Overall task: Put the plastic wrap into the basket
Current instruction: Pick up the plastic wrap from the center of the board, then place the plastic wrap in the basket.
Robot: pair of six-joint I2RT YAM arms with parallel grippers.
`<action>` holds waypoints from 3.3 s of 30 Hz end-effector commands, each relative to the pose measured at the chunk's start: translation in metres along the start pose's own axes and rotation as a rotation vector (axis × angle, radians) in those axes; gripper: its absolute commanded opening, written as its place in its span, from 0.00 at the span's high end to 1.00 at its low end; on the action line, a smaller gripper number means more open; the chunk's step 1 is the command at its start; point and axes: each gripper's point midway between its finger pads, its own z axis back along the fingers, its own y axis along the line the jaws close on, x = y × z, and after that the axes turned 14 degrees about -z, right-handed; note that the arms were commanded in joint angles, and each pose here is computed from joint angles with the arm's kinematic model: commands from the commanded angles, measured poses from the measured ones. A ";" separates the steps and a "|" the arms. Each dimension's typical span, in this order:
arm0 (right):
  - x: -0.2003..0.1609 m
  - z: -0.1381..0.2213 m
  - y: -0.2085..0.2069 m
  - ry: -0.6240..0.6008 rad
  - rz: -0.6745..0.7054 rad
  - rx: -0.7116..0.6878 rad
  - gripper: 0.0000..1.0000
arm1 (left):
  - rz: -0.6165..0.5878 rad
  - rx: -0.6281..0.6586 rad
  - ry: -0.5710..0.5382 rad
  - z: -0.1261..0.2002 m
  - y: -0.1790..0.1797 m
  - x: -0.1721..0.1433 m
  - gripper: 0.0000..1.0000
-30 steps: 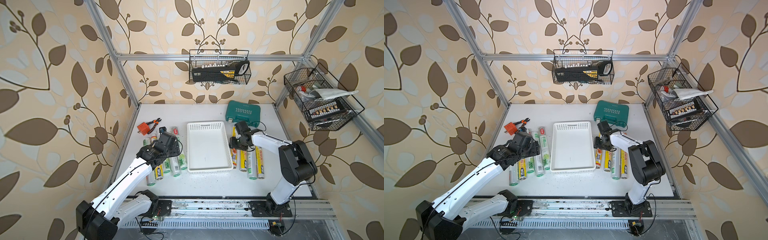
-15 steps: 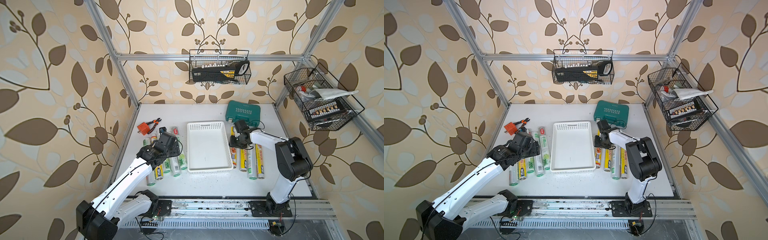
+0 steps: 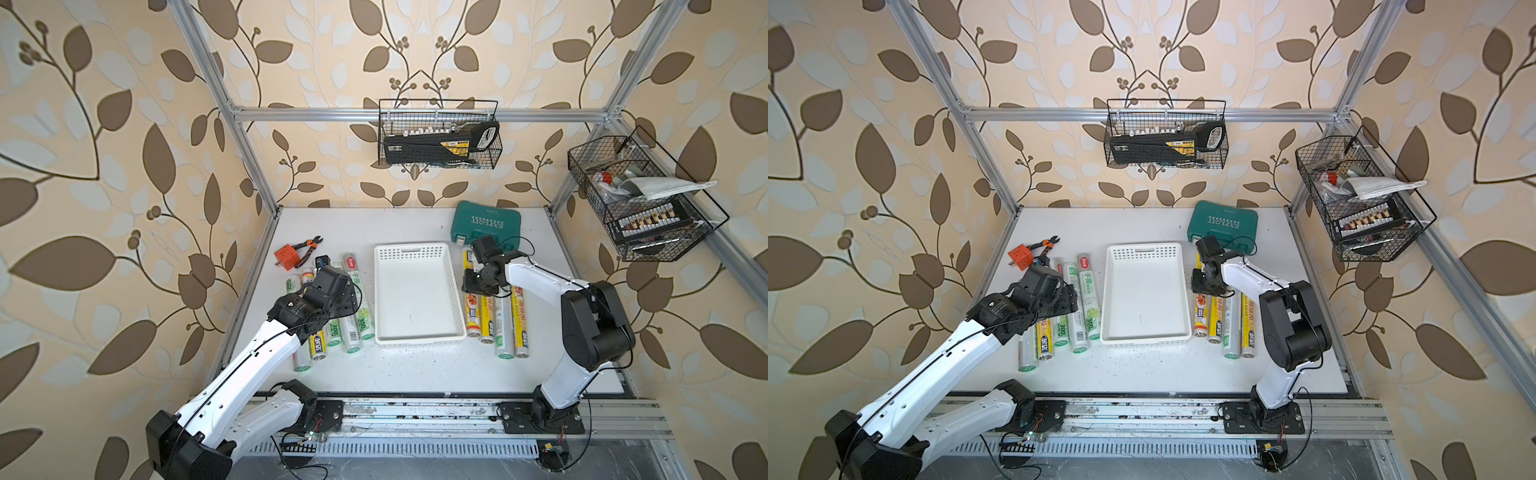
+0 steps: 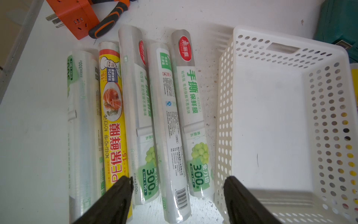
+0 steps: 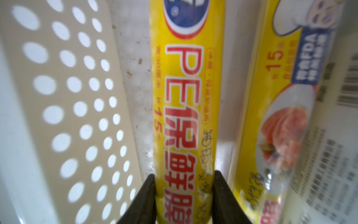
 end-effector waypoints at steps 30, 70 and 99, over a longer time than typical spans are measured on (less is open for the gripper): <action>-0.047 0.082 0.121 -0.039 0.097 0.213 0.68 | 0.041 0.029 -0.106 0.057 0.028 0.006 0.01; -0.037 -0.013 0.106 -0.048 0.147 -0.093 0.62 | 0.049 0.012 -0.086 0.044 0.022 -0.001 0.01; -0.053 -0.001 0.120 0.002 0.161 0.053 0.53 | 0.043 -0.036 -0.076 0.046 0.012 0.004 0.01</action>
